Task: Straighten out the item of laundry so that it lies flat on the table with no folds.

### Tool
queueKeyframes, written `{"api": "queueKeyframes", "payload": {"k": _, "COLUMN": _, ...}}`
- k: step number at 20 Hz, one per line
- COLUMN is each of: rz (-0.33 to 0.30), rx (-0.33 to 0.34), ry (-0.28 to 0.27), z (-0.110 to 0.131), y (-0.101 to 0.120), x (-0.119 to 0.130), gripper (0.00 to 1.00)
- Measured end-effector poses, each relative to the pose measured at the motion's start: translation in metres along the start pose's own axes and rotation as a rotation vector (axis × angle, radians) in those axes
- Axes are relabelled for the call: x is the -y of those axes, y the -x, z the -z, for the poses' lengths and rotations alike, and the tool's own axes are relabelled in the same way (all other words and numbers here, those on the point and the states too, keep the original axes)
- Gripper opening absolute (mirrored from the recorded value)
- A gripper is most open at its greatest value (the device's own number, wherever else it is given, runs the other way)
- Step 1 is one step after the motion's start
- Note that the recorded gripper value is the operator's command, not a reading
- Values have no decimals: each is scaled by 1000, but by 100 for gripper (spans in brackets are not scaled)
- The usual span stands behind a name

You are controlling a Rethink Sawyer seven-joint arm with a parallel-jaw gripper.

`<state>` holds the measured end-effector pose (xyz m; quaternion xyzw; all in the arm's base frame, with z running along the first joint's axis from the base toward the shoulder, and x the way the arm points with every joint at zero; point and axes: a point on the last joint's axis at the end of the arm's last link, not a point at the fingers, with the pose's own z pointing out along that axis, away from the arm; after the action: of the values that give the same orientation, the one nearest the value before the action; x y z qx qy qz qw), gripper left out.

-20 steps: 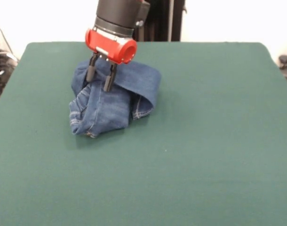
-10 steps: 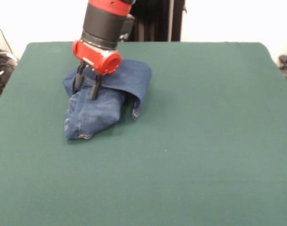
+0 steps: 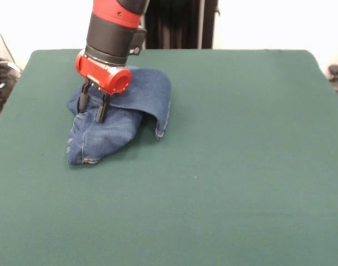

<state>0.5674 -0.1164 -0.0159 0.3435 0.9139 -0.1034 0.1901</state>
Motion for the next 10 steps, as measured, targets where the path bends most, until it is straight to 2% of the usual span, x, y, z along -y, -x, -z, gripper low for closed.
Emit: {"api": "queueKeyframes", "payload": {"k": 10, "rz": 26, "rx": 0, "ry": 19, "z": 0, "y": 0, "x": 1, "gripper": 100}}
